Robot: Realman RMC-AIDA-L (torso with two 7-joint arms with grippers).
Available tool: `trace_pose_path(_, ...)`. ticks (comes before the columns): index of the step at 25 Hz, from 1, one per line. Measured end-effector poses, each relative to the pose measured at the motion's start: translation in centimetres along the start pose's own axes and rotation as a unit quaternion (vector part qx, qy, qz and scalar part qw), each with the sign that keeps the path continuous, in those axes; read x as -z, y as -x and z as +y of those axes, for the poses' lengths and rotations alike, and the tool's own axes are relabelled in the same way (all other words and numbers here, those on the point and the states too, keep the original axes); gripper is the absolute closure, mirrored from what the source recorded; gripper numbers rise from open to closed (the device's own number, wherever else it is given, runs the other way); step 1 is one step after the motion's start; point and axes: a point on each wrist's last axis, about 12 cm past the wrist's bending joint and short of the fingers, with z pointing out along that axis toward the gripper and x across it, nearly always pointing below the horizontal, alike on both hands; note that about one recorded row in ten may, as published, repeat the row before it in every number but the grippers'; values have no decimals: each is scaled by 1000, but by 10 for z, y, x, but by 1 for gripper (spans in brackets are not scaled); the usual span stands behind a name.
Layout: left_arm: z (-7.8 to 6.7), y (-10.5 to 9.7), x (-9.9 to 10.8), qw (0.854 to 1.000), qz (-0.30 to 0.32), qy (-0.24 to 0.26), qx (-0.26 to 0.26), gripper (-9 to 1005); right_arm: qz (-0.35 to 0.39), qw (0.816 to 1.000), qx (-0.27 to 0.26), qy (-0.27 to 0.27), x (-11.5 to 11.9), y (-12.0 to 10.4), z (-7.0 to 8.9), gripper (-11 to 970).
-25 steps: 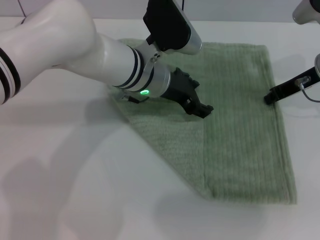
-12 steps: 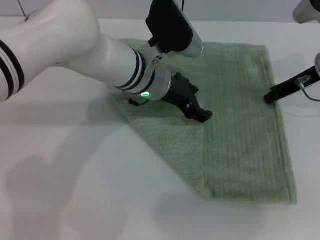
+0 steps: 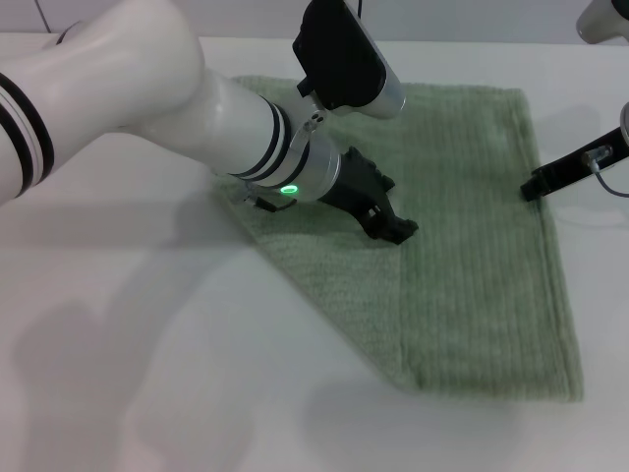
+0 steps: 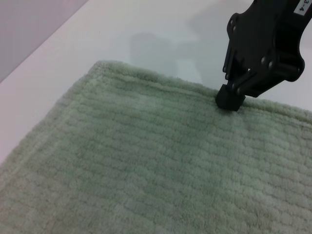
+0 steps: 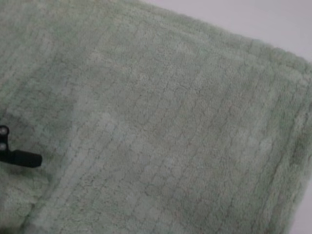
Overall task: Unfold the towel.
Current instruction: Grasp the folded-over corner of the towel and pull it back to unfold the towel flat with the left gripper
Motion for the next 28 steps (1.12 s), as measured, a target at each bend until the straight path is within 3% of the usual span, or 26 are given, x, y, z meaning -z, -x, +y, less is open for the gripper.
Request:
trace_pose_path(7, 0, 0, 0, 1000, 1, 0, -1, 379, 0, 1000, 1, 0, 0, 0, 0, 961)
trace_pose_path(21, -2, -2, 0, 1000, 4, -4, -3, 719, 0, 1000, 0, -1, -2, -1, 1, 961)
trace_pose_path(28, -2, -2, 1, 1000, 4, -9, -2, 815, 0, 1000, 2, -1, -2, -1, 1, 960)
